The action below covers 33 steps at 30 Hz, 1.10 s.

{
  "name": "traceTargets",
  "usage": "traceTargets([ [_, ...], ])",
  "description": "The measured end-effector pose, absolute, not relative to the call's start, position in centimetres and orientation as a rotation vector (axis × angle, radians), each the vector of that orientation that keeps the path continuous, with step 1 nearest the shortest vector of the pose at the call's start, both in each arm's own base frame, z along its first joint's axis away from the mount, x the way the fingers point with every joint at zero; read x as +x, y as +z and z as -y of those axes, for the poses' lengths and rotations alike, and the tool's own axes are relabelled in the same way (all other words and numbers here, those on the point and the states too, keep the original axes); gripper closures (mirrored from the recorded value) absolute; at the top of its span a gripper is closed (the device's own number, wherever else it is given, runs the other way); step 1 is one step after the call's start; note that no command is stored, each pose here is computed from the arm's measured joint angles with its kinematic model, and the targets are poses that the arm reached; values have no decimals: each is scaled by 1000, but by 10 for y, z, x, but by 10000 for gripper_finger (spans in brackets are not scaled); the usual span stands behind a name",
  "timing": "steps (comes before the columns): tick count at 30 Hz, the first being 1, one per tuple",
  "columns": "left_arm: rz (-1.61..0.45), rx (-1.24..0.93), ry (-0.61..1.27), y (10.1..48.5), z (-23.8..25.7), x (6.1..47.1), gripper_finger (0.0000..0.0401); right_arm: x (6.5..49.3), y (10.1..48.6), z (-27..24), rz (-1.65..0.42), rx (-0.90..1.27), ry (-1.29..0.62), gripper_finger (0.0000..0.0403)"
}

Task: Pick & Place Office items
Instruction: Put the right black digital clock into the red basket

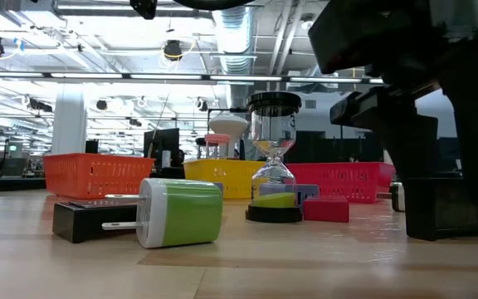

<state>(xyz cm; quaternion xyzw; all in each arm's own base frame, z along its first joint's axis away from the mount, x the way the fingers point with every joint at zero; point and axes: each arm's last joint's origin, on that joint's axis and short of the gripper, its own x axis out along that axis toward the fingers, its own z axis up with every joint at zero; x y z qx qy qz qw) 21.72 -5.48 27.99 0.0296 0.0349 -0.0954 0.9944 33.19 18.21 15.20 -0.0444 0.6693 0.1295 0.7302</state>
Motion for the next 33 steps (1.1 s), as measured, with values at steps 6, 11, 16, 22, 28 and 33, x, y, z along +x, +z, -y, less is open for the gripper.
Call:
traceTargets([
  [6, -70, 59, -191, 280, 55, 217, 183, 332, 151, -182, -1486, -80, 303, 291],
  [11, -70, 60, -191, 280, 55, 217, 183, 332, 151, -181, -1488, -78, 301, 331],
  [16, -70, 59, -191, 280, 55, 217, 183, 332, 151, -180, -1491, -76, 297, 341],
  [22, -70, 59, -191, 280, 55, 217, 183, 330, 161, -175, -1481, -85, 276, 342],
  [28, -70, 60, -190, 280, 55, 217, 183, 327, 183, -168, -1432, -74, 266, 343],
  [33, -70, 60, -191, 280, 55, 217, 183, 319, 210, -153, -1406, -71, 229, 343],
])
